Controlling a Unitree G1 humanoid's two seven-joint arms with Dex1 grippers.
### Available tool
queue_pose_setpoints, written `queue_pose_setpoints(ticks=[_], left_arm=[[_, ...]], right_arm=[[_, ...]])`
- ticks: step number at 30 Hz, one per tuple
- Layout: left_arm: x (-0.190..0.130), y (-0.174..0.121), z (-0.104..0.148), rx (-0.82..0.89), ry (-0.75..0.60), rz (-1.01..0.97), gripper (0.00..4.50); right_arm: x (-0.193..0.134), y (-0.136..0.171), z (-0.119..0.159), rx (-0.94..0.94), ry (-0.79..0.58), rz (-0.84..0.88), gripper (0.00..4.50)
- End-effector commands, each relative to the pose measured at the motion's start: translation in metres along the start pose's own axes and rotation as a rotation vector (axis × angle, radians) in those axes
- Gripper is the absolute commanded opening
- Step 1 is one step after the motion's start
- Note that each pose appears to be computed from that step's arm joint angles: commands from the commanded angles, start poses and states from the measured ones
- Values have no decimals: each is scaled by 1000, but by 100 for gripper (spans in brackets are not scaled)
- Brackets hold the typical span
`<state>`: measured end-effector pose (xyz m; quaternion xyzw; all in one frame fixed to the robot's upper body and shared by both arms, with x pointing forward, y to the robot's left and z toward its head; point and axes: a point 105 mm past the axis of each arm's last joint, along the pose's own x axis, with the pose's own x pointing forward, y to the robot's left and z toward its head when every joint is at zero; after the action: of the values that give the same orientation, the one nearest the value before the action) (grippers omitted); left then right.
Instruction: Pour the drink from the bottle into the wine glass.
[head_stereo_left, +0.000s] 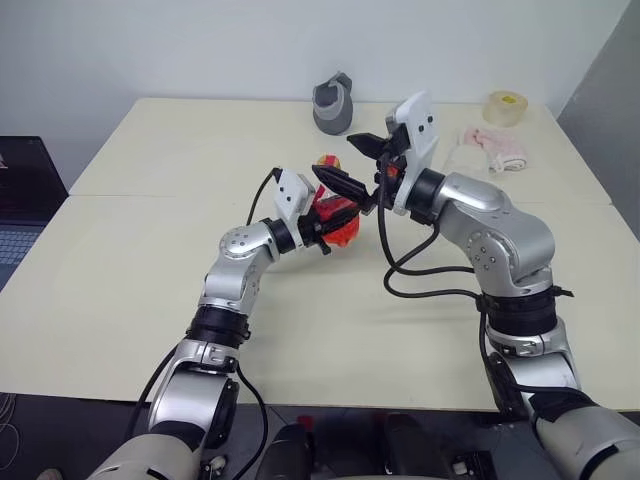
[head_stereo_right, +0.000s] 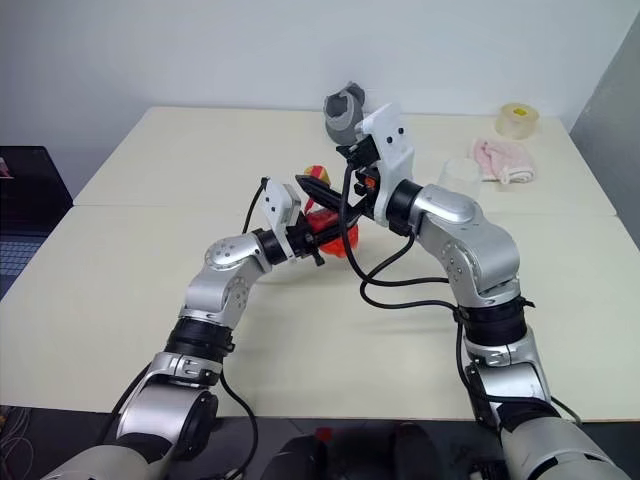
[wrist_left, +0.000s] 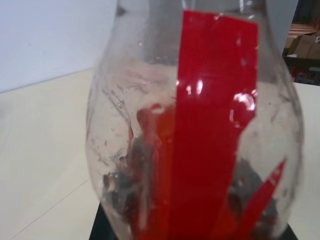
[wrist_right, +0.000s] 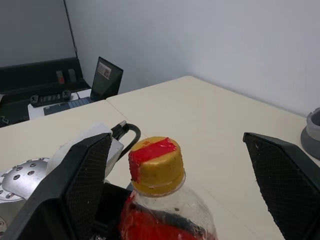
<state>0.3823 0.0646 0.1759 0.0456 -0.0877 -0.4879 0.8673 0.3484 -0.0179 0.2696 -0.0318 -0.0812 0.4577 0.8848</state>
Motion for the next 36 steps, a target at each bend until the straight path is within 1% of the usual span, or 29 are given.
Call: queue_pose_setpoints(ticks=[1,5,7,8,10,11,12,13,14,15,16,22,26,28,30,33,36], left_arm=[[3,-3,15,46,-51,-16,105],[3,-4,15,45,-54,-19,105],[2,-5,15,46,-55,-21,105],[2,-6,15,47,-55,-22,105],[1,-6,15,48,-54,-23,105],[1,-6,16,49,-55,-23,105],[1,-6,16,50,-55,-22,105],[0,-6,16,51,-55,-21,105],[0,-6,16,51,-56,-20,105],[0,-5,17,52,-57,-19,105],[0,-5,17,52,-57,-17,105],[-4,-16,25,51,-71,-41,104],[-15,-31,31,53,-61,-104,104],[-23,-41,31,52,-44,-144,104],[-31,-52,31,37,-27,-183,104],[-43,-68,33,19,-7,-233,104],[-52,-77,35,0,12,-262,104]], right_arm=[[0,8,12,-32,-41,17,450],[1,10,8,-27,-38,24,450],[2,11,9,-28,-40,29,412],[2,11,9,-29,-41,31,389],[3,11,10,-34,-42,37,321],[4,11,10,-39,-43,41,276],[4,12,10,-44,-43,44,252],[4,11,11,-39,-46,44,211],[4,11,11,-35,-48,43,186],[4,12,11,-40,-50,48,139],[5,12,12,-44,-50,51,117],[6,22,12,-26,-59,132,115],[4,35,18,-11,-77,307,115],[3,37,25,-2,-105,383,115],[-1,44,33,13,-143,499,115],[-5,52,31,-36,-135,637,115],[-4,48,25,-67,-108,697,115]])
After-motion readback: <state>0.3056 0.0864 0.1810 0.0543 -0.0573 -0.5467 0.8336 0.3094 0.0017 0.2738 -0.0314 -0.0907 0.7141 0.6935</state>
